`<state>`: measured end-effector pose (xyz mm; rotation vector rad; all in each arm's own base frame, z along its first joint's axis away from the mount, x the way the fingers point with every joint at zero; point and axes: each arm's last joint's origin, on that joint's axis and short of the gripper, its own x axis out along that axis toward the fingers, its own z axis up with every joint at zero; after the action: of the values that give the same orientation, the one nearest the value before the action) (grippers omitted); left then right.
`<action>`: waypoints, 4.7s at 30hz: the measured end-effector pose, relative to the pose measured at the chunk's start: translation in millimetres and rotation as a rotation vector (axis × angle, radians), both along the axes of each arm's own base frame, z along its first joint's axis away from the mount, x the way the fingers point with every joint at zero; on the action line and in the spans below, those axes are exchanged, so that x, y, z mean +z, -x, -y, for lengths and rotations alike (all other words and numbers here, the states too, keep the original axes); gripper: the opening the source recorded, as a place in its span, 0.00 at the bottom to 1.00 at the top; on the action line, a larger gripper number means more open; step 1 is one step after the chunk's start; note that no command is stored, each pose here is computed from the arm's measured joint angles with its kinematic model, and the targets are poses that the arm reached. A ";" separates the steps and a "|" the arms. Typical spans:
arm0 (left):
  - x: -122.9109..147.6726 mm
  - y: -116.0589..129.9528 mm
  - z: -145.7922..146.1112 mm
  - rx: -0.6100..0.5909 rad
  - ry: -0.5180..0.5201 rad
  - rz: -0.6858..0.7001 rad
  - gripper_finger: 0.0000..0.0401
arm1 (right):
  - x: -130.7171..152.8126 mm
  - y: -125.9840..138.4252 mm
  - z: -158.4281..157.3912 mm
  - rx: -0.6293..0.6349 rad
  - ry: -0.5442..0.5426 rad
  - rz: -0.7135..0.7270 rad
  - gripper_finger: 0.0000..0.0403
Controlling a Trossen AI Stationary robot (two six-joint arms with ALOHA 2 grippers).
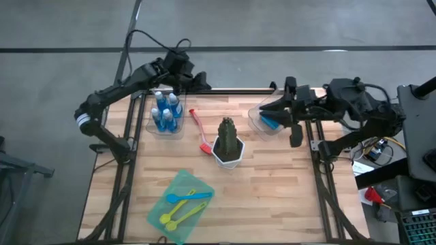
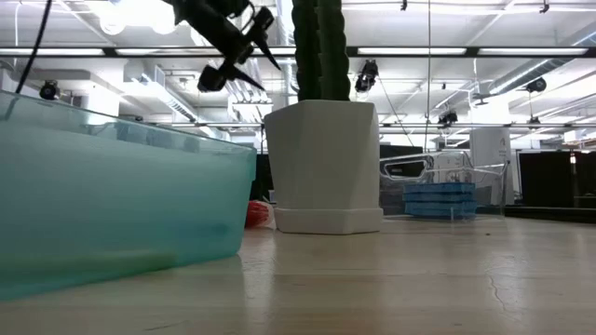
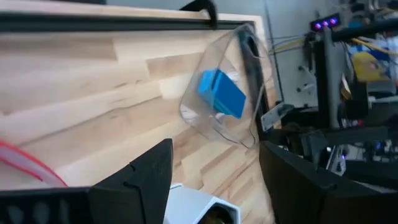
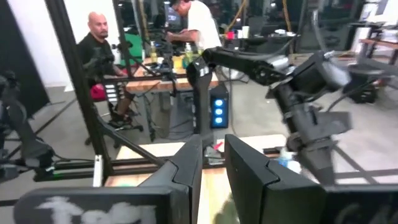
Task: Pick & Place Kitchen Sink Supplies
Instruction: Put the orange dish brush into the green bin
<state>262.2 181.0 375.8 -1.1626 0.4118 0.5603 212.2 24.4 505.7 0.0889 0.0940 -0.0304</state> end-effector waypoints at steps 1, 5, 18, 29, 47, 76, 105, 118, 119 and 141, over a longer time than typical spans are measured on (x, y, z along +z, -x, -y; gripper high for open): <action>-2.9 -2.2 -0.8 0.009 0.014 -0.008 0.57 | 1.0 4.9 0.8 -0.004 0.006 -0.001 0.16; -14.7 -12.2 -3.6 0.045 0.040 -0.050 0.57 | 3.0 18.3 3.4 -0.028 0.033 -0.011 0.16; -47.9 -38.1 16.3 0.118 0.079 -0.259 0.57 | 4.4 50.6 10.5 -0.116 0.132 -0.054 0.16; -83.7 -64.6 38.1 0.101 0.169 -0.411 0.57 | 2.6 59.2 11.9 -0.112 0.168 -0.085 0.16; -133.6 -76.5 44.4 0.147 0.236 -0.663 0.50 | 1.8 68.7 13.0 -0.106 0.185 -0.102 0.16; -182.5 -72.2 67.3 0.209 0.291 -0.685 0.47 | 0.7 70.5 13.3 -0.105 0.191 -0.116 0.16; -168.6 -84.8 92.6 0.781 0.444 -0.470 0.35 | -6.1 72.2 13.5 -0.092 0.238 -0.190 0.16; -206.7 -81.9 96.2 0.786 0.546 -0.388 0.33 | -6.0 72.3 14.5 -0.119 0.269 -0.194 0.16; -210.5 -80.7 96.7 0.783 0.555 -0.399 0.33 | -6.0 72.4 14.6 -0.122 0.271 -0.194 0.16; -206.2 -75.6 95.5 0.704 0.472 -0.388 0.11 | -5.0 72.7 15.0 -0.137 0.285 -0.187 0.16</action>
<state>337.8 85.4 169.7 -1.6664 0.4759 1.3684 139.5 9.4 500.7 -0.1927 0.2696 -0.1882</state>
